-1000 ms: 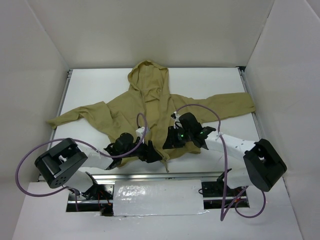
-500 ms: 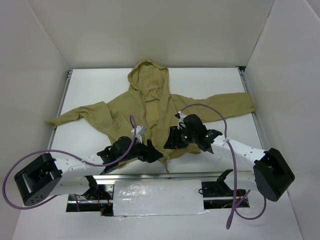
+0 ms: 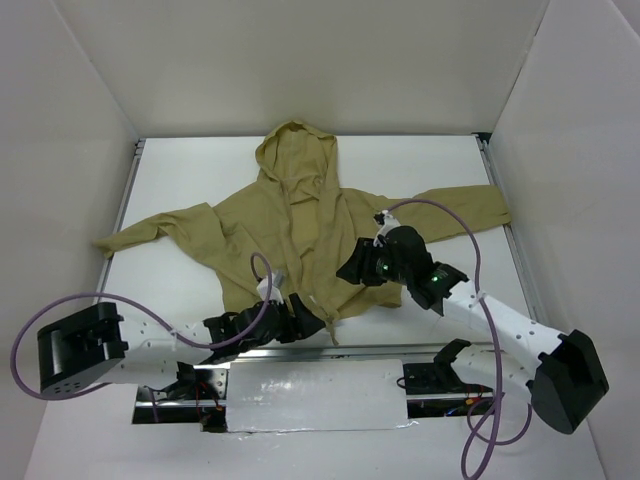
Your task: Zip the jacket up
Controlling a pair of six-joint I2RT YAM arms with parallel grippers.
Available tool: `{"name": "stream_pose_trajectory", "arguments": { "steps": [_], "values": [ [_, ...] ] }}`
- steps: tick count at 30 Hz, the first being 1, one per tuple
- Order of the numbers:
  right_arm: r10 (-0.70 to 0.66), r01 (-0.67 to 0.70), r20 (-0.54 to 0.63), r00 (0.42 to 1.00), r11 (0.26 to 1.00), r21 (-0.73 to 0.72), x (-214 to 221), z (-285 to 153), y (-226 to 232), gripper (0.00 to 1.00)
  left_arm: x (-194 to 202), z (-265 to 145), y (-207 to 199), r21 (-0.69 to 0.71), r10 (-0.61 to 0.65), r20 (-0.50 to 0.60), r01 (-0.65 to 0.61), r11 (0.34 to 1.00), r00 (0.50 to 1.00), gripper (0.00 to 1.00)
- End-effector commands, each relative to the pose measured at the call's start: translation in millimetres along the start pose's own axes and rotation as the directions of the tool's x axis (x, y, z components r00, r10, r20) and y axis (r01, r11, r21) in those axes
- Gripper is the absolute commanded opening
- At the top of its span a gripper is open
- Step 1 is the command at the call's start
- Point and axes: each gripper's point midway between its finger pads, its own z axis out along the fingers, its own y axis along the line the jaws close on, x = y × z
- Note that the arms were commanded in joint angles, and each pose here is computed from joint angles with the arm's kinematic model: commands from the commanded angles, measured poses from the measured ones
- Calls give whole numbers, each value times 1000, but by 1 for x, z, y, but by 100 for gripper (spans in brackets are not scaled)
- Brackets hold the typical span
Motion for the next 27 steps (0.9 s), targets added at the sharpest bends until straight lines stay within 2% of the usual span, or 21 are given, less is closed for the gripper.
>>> {"name": "stream_pose_trajectory", "arguments": {
  "steps": [1, 5, 8, 12, 13, 16, 25, 27],
  "values": [
    [1, -2, 18, 1000, 1000, 8, -1, -6, -3, 50, -15, 7, -26, 108, -93, 103, 81, 991, 990, 70],
    [-14, 14, 21, 1000, 1000, -17, 0, -13, 0, 50, -13, 15, -18, 87, -81, 117, 71, 994, 990, 65],
    [-26, 27, 27, 999, 999, -30, -2, -16, 2, 50, -12, 16, -19, 130, -87, 127, 70, 989, 988, 65],
    [-32, 33, 23, 999, 999, -33, -3, -18, 4, 50, -12, 20, -17, 111, -60, 134, 45, 993, 989, 64],
    [-34, 35, 25, 999, 999, -36, -3, -18, 5, 50, -13, 21, -17, 108, -54, 138, 39, 993, 989, 59],
    [-35, 36, 20, 999, 998, -42, -4, -17, 6, 49, -13, 21, -13, 97, -57, 139, 43, 994, 989, 51],
    [-41, 41, 3, 999, 998, -53, -4, -15, 9, 49, -5, 25, -11, 118, -48, 119, 34, 992, 992, 51],
    [-41, 42, 5, 999, 998, -54, -4, -15, 9, 49, -2, 26, -8, 114, -45, 110, 32, 993, 993, 46]
  ]
}}
